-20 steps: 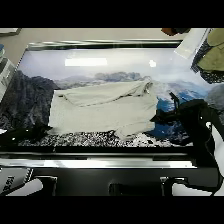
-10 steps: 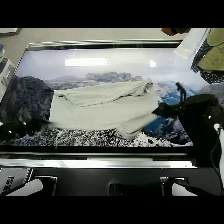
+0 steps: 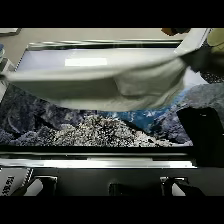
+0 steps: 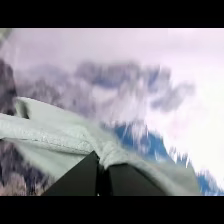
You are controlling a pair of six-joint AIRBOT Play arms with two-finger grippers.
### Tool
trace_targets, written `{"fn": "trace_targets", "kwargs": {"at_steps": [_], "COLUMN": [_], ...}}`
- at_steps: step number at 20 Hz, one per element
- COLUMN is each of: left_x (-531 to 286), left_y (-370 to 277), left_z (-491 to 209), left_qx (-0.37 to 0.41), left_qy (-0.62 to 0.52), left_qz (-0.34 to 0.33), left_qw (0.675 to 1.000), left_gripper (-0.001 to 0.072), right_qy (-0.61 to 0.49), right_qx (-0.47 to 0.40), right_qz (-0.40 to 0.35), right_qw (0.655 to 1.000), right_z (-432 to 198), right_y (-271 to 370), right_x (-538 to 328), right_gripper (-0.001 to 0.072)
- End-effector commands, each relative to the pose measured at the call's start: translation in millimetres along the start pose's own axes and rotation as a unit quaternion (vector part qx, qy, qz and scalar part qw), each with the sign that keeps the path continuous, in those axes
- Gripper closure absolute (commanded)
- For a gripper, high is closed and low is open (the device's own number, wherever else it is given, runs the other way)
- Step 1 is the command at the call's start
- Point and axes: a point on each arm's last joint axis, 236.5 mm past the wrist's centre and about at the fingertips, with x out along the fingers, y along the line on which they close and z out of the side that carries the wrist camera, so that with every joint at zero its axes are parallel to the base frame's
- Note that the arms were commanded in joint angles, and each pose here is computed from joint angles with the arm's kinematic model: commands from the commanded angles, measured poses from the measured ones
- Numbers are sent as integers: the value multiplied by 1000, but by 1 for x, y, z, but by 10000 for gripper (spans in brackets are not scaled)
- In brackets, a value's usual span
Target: Fold the clothes and pants, and hang the long-sleeved shirts on hangers.
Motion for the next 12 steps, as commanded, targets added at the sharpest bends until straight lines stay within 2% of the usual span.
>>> {"fn": "trace_targets", "kwargs": {"at_steps": [1, 6, 9, 12], "left_x": [-110, -207, -218, -196], "left_y": [-49, -81, -84, -68], "left_z": [53, 39, 35, 39], "left_qx": [58, 78, 85, 72], "left_qy": [-135, -233, -242, -217], "left_qz": [76, 130, 138, 143], "left_qw": [986, 961, 957, 963], "left_gripper": [695, 695, 695, 694], "right_qy": [-122, -266, -276, -256], "right_qx": [-66, -86, -65, -41], "right_qz": [-31, -61, -48, -37], "right_qw": [990, 958, 958, 965], "right_z": [60, 87, 85, 83], "right_y": [73, 132, 141, 135], "right_x": [-95, -190, -198, -184], "right_gripper": [680, 680, 679, 679]}}
